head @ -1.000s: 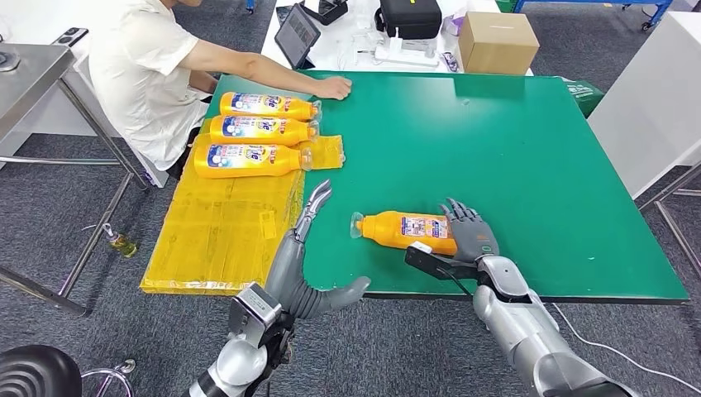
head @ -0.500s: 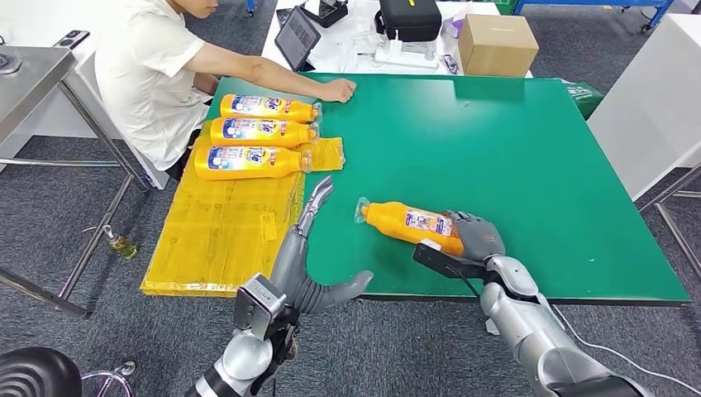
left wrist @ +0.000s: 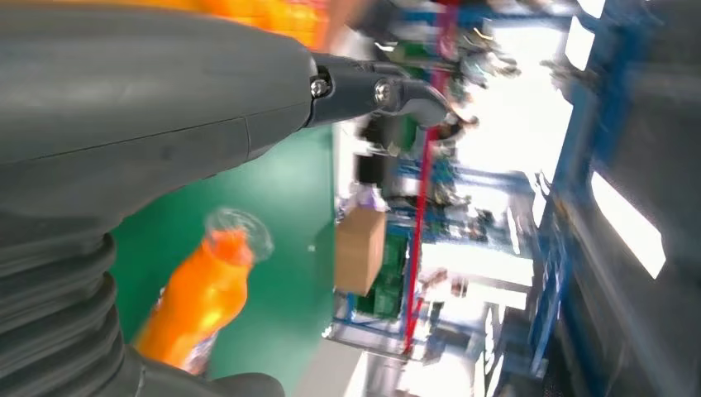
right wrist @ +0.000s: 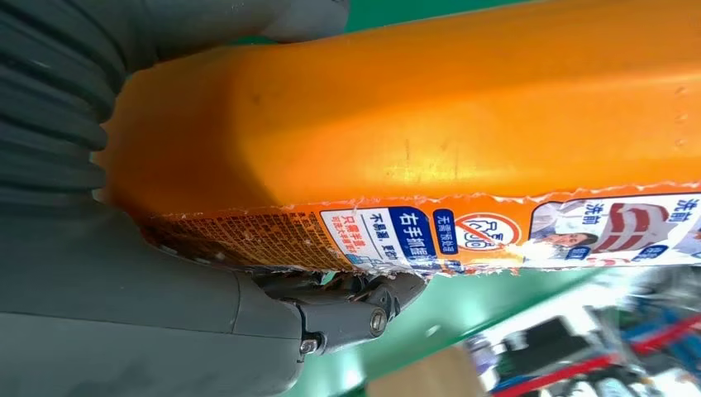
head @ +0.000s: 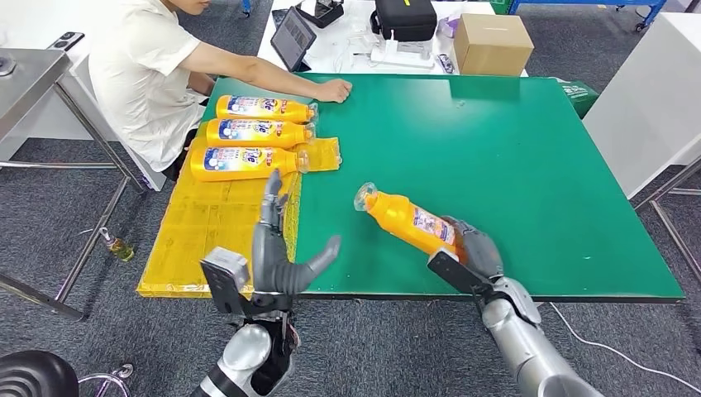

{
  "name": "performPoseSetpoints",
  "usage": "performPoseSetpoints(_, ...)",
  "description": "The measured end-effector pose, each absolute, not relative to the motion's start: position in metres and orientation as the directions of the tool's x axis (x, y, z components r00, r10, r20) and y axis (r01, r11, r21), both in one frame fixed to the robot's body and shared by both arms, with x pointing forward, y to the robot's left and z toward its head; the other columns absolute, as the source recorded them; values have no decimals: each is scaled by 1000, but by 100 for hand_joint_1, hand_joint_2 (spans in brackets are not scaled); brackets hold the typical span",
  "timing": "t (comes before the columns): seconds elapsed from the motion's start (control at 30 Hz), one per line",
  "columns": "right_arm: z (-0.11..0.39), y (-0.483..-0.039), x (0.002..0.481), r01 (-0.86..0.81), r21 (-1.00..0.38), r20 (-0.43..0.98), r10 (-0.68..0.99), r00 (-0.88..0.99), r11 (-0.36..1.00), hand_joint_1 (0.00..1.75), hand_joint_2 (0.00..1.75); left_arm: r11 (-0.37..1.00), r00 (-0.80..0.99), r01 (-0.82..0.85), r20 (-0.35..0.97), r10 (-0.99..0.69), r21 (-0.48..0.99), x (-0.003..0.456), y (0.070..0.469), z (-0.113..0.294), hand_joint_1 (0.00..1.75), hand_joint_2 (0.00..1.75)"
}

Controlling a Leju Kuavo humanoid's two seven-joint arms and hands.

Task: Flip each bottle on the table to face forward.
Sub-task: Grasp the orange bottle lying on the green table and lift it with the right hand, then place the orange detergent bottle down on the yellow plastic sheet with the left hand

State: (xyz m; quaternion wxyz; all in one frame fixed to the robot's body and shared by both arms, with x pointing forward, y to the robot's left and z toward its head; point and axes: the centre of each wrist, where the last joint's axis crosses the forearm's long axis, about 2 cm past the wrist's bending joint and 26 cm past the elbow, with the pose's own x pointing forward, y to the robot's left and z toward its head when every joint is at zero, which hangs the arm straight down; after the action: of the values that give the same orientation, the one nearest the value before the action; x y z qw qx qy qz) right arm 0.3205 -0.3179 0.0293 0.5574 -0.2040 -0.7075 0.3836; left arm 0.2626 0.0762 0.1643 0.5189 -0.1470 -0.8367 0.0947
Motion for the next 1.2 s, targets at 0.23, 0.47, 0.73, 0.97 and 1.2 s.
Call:
performPoseSetpoints(0.23, 53, -257, 311, -100, -504, 823, 442, -357, 858, 175, 175, 877, -295, 0, 838, 458, -480, 264, 76, 153, 0, 175)
performPoseSetpoints(0.47, 66, -232, 308, -109, -429, 838, 350, -418, 897, 175, 175, 870, -272, -6, 838, 474, -494, 264, 76, 149, 0, 175)
performPoseSetpoints(0.73, 64, -200, 305, -288, -359, 871, 209, -444, 888, 175, 175, 812, -146, 220, 805, 575, -540, 261, 63, 151, 0, 175)
performPoseSetpoints(0.97, 61, -183, 302, -364, -361, 878, 182, -443, 859, 175, 175, 787, -113, 286, 796, 594, -547, 259, 61, 151, 0, 175)
performPoseSetpoints(1.2, 58, -169, 297, -414, -421, 847, 187, -497, 807, 175, 175, 806, -77, 280, 825, 561, -522, 267, 60, 152, 0, 175)
